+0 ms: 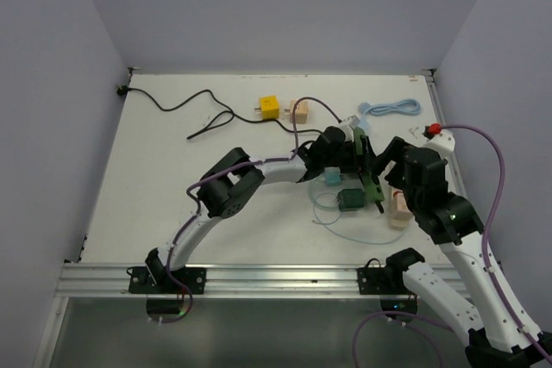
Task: Pull the plug off the socket
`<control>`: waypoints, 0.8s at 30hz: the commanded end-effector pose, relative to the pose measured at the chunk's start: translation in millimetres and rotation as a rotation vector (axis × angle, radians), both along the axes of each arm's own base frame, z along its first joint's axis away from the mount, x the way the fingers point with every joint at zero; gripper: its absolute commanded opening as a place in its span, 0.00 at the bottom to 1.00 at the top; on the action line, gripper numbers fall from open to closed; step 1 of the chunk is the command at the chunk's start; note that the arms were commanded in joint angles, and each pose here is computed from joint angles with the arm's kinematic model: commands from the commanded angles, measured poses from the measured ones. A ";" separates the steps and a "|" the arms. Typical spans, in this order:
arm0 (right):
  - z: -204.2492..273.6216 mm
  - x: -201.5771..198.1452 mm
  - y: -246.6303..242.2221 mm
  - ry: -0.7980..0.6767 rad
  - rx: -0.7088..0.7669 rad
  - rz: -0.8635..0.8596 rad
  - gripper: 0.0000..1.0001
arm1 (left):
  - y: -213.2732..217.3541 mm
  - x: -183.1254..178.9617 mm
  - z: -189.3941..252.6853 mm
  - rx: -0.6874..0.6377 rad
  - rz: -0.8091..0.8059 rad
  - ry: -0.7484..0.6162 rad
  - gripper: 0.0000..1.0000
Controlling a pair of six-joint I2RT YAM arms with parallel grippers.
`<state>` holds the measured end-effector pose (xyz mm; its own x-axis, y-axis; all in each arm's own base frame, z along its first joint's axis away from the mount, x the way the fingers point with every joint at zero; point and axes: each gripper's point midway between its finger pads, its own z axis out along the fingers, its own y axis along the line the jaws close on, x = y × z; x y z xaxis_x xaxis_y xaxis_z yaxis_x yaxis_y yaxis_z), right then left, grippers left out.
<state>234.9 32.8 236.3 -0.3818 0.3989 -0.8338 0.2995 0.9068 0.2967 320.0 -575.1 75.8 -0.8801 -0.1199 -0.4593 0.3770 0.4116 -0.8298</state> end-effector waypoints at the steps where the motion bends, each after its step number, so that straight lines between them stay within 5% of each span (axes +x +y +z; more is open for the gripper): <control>1: 23.6 4.1 -10.5 -0.069 -0.001 -0.061 0.85 | 10.5 17.5 63.1 0.016 0.033 -0.170 0.88; 17: 4.9 15.9 -17.5 -0.019 -0.045 -0.113 0.83 | 41.5 14.9 44.4 0.209 -0.047 -0.233 0.89; 24: -4.7 24.0 -44.1 0.032 -0.081 -0.185 0.74 | 88.1 22.0 80.3 0.254 0.028 -0.318 0.89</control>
<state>251.6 3.1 228.5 -0.3710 0.3856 -0.8448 0.4368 0.8752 0.2077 326.0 -511.5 86.8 -0.7794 0.0729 -0.6223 0.5293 0.6082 -0.5915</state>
